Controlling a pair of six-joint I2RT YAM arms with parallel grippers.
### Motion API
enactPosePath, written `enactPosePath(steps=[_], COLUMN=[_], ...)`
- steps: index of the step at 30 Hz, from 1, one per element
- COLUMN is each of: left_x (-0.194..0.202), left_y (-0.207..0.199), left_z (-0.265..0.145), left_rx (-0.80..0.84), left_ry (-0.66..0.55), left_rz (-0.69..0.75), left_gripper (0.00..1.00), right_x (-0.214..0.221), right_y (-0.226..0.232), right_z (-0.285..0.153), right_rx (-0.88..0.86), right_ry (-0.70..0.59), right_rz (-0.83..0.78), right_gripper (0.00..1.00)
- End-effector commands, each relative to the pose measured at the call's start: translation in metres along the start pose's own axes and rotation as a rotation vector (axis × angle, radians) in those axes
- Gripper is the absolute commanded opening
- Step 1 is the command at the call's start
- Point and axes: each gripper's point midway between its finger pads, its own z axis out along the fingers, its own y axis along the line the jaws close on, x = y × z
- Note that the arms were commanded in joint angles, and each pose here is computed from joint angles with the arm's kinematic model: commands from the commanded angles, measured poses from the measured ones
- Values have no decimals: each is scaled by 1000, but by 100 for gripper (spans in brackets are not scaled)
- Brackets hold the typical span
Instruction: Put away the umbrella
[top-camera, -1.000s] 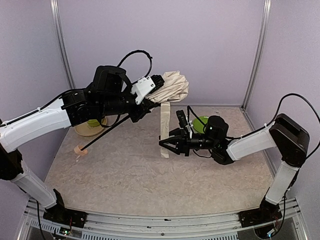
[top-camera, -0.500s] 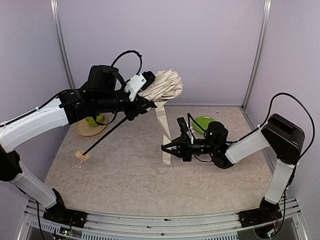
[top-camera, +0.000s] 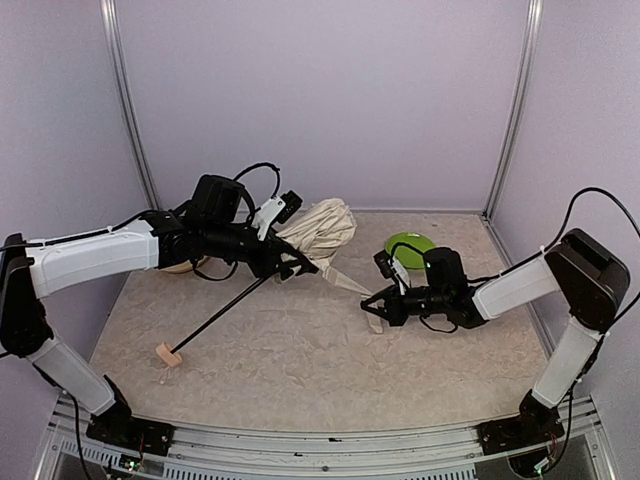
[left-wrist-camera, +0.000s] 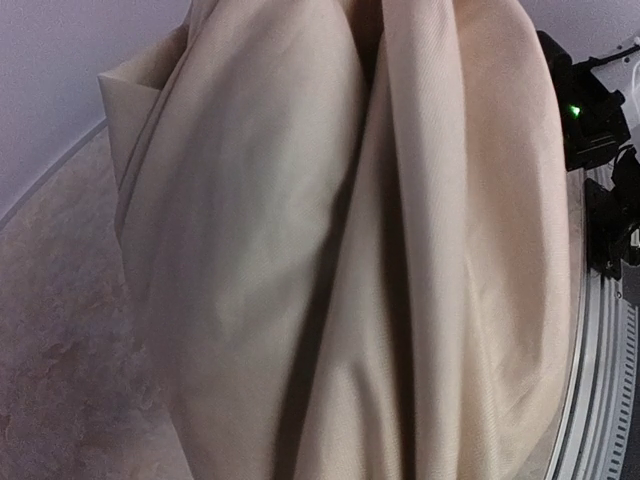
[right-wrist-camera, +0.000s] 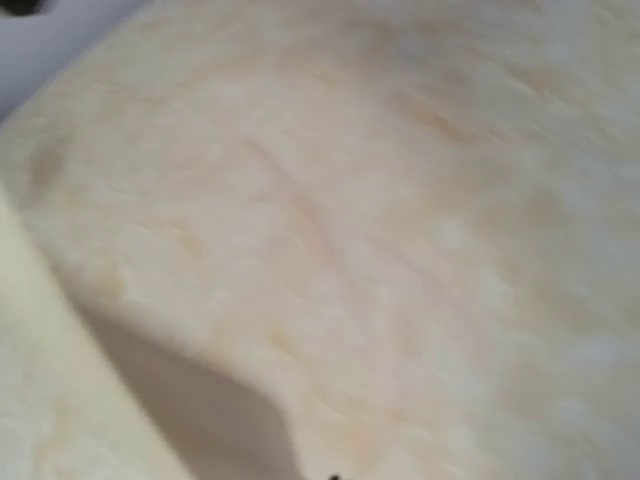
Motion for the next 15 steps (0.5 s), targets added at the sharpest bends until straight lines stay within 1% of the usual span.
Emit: enactPosePath(steps=[1,3,6,8,9,11,13,15], left_x=[-63,-37,15,49,59,65,60,61], left_y=[-21,-12,-4,0,1,3,2,8], left_z=[-25,-2,37,58,63,66,63,63], left_rx=[91,106,197,208,207,215,217,177], left_ry=[-258,-170,-6,67,83,70,32,18], left_rz=[34,-67,-239,-297,-315,-335,-312,-277], left_gripper=[0,0,0,0,0,3,8,13], right_x=[36,31,37,46,52,65,76,82], right_y=[-35,-30,-25,-20,-21,-27,-39,-51], right_z=[-10,-7,-2,-4,-6,-13,-24,-38], right_rx=[130,99,87,93,108,166,246,310], right_ry=[108,94,133,165,184,233,277,293], right_rz=[79,88,110,120,134,163,183,222], right_gripper=[0,0,0,0,0,0,0,0])
